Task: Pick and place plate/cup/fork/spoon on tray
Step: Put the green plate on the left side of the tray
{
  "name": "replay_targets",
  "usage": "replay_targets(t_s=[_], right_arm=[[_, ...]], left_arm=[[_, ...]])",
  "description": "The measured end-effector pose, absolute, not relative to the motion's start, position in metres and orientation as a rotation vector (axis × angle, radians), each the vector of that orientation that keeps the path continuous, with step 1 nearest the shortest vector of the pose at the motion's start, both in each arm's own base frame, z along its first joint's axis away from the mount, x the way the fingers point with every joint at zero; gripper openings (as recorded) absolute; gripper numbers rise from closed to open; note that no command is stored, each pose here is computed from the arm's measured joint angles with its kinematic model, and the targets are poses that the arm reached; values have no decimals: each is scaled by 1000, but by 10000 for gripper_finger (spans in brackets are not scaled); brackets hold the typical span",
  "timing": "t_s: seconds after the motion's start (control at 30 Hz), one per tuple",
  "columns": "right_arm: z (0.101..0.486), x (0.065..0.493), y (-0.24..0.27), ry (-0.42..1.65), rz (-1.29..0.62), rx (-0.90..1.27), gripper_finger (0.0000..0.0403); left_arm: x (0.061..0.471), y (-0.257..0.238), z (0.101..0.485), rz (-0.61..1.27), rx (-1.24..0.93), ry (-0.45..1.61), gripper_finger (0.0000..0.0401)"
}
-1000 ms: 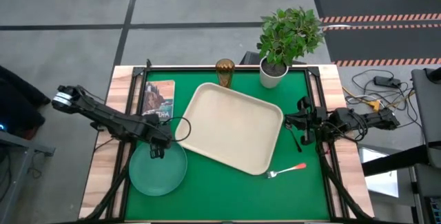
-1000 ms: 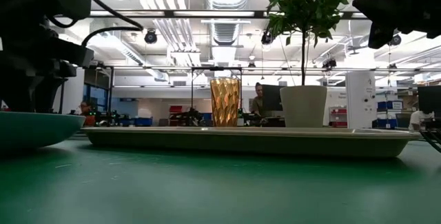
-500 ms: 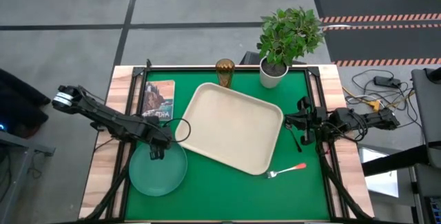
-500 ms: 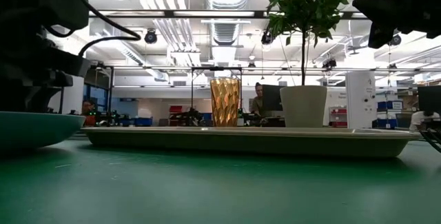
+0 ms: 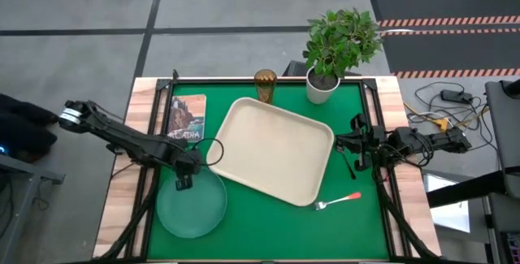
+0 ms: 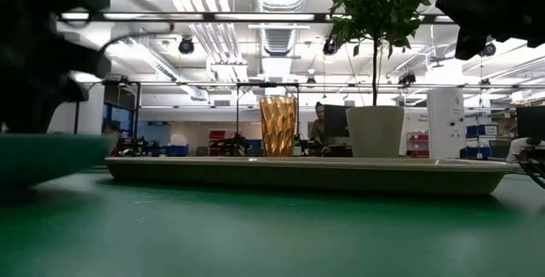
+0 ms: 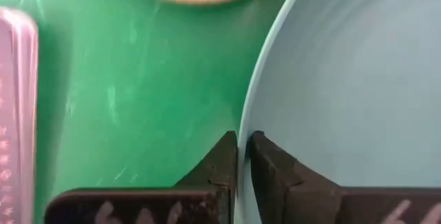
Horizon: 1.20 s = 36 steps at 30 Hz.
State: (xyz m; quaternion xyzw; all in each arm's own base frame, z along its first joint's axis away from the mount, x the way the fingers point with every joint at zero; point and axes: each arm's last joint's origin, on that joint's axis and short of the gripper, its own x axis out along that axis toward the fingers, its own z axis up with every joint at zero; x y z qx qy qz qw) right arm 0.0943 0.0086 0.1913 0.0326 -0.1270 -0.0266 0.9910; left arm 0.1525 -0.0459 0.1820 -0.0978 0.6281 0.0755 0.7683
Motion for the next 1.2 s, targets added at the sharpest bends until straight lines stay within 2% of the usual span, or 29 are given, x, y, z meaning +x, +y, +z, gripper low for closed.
replay_targets(t_s=[0.27,0.4,0.57,0.77,0.97,1.2], right_arm=[[191,94,9,-254,-53,65,9],[191,94,9,-254,-53,65,9],[191,94,9,-254,-53,65,9],[191,94,9,-254,-54,62,9],[191,94,9,-254,-54,62,9],[191,94,9,-254,-53,65,9]], left_arm=[[157,-46,242,94,-282,1093,2],[158,-44,263,122,-283,910,1],[168,-38,281,364,-322,583,0],[193,-25,275,798,-370,319,0],[230,-12,248,926,-332,355,0],[252,3,218,993,-362,464,0]])
